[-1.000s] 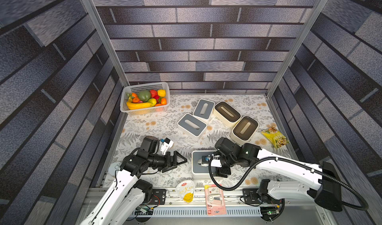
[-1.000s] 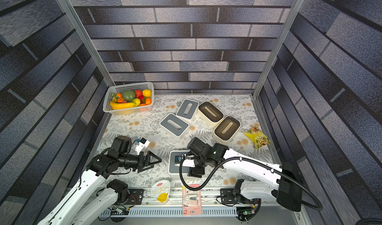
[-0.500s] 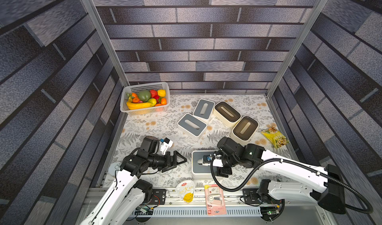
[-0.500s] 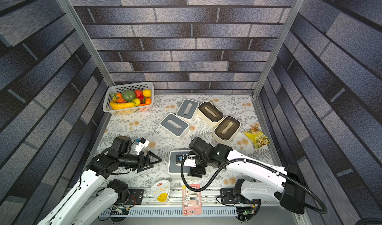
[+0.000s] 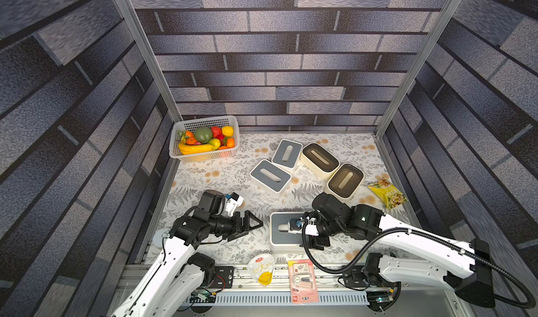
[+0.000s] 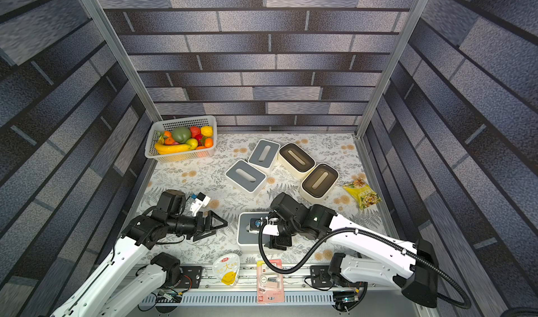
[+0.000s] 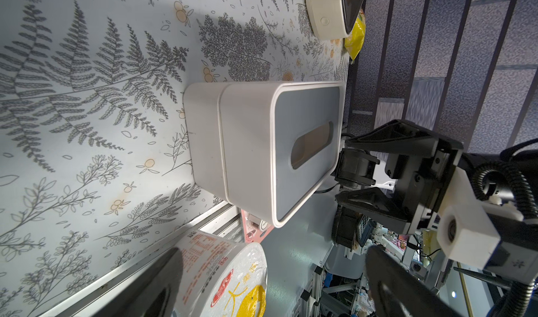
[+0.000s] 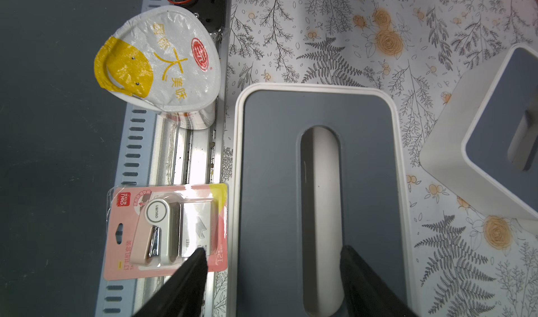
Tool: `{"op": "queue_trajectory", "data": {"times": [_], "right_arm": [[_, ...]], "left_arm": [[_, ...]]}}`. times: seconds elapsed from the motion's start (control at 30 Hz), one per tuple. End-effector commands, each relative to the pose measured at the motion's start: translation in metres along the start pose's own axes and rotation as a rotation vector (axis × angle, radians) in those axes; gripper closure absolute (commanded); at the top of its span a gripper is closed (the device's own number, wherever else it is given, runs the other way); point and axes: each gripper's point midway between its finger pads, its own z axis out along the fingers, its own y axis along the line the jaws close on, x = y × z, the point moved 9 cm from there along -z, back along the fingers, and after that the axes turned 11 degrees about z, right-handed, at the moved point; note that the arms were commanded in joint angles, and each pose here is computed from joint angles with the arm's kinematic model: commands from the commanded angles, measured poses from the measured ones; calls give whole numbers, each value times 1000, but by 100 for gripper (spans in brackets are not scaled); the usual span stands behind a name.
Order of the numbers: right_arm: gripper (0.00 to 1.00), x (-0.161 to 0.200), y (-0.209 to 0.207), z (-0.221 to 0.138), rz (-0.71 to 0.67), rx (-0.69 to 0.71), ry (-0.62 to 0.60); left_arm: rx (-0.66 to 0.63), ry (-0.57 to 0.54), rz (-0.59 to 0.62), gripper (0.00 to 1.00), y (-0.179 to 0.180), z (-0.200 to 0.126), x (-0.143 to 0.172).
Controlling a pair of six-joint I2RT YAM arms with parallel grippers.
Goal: Stack the tissue boxes
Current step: Place the tissue box at the tissue box, then pick up the tissue box from the center of the board.
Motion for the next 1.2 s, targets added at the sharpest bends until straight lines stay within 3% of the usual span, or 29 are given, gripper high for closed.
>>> {"op": "queue_trajectory", "data": {"times": [0.0,0.2,0.37,0.43,0.57,0.7,0.87,1.03,1.17], "right_arm": [[26,-2,7,-7,-3,-25,-48],[24,-7,5,-24,4,66,-127],[12,-14,-9,-45,73,309,-306],[1,-17,-19,-55,185,433,-376],[0,-25,-34,-62,360,527,-321],[0,-42,-51,-55,481,524,-285],[0,-71,-90,-56,615,485,-372],[0,-98,-135,-30,606,491,-297],[0,-115,-165,5,557,457,-213]], "left_arm": [[-11,-19,51,0,-14,-10,-6],[-33,-84,148,0,-30,-23,-19],[-25,-154,185,0,-36,-33,-36],[-28,-174,188,0,-36,-37,-44],[-25,-191,195,0,-34,-38,-62],[-28,-213,171,0,-26,-36,-81],[-85,-280,73,0,-8,-45,-110],[-150,-333,-39,0,19,-55,-130],[-257,-398,-44,0,36,-54,-131]]}}
